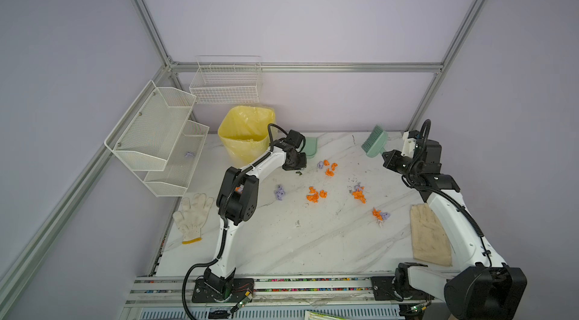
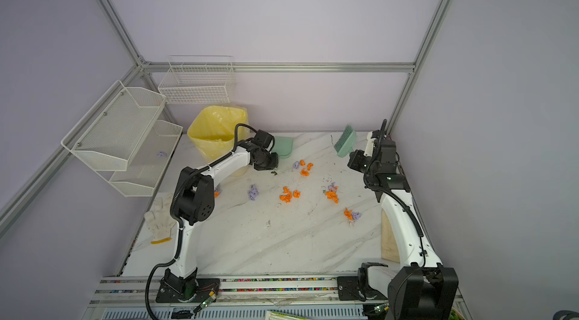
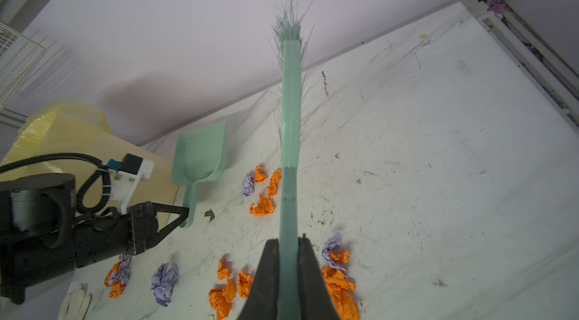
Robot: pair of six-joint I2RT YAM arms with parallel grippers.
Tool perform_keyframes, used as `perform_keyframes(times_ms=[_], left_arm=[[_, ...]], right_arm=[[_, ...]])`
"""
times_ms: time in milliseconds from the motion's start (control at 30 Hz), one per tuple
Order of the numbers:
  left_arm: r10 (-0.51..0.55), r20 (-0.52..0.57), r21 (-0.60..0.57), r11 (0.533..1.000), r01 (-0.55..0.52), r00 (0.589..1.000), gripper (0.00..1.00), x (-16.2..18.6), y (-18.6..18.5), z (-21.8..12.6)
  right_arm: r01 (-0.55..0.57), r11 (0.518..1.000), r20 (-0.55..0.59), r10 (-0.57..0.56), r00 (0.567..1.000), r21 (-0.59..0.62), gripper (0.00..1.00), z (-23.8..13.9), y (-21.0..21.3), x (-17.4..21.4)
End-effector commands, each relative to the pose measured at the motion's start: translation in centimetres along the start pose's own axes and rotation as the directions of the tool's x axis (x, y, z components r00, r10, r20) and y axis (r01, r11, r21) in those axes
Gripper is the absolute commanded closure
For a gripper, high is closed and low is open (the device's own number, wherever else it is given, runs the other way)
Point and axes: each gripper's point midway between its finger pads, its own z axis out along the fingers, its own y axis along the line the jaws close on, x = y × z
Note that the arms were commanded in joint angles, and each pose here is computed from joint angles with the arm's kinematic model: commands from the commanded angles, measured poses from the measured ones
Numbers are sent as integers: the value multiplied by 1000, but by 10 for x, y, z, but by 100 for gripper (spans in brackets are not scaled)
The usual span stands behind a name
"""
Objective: Sweep away the paper scraps from the table
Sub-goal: 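Drag the dustpan toward the robot with the left gripper while the right lowers the brush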
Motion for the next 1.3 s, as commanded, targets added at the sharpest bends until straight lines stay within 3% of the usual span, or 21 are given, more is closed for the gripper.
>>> perform_keyframes(times_ms=[0,267,433,633,967,1267], left_arm=[[12,113,122,992,-26,993,100,-29,-39,-60],[61,96,170,982,-77,994,100,-7,-59,-99],[102,34,190,976,-107,994,100,24,-66,-117],[144,-51,137,981,-136,988,100,69,-48,-139],[127,-119,95,989,-116,985,100,126,-17,-182],[118,-158,48,993,-112,980,100,178,12,-194]], right_arm=[[26,999,14,-27,1000,36,100,-5,-3,-10],[31,999,8,-31,999,25,100,-9,2,-11],[55,998,-42,-54,998,30,100,-8,3,1],[105,993,-95,-100,991,55,100,-4,10,20],[258,964,-204,-240,949,69,100,15,42,46],[336,941,-199,-323,925,31,100,18,70,53]])
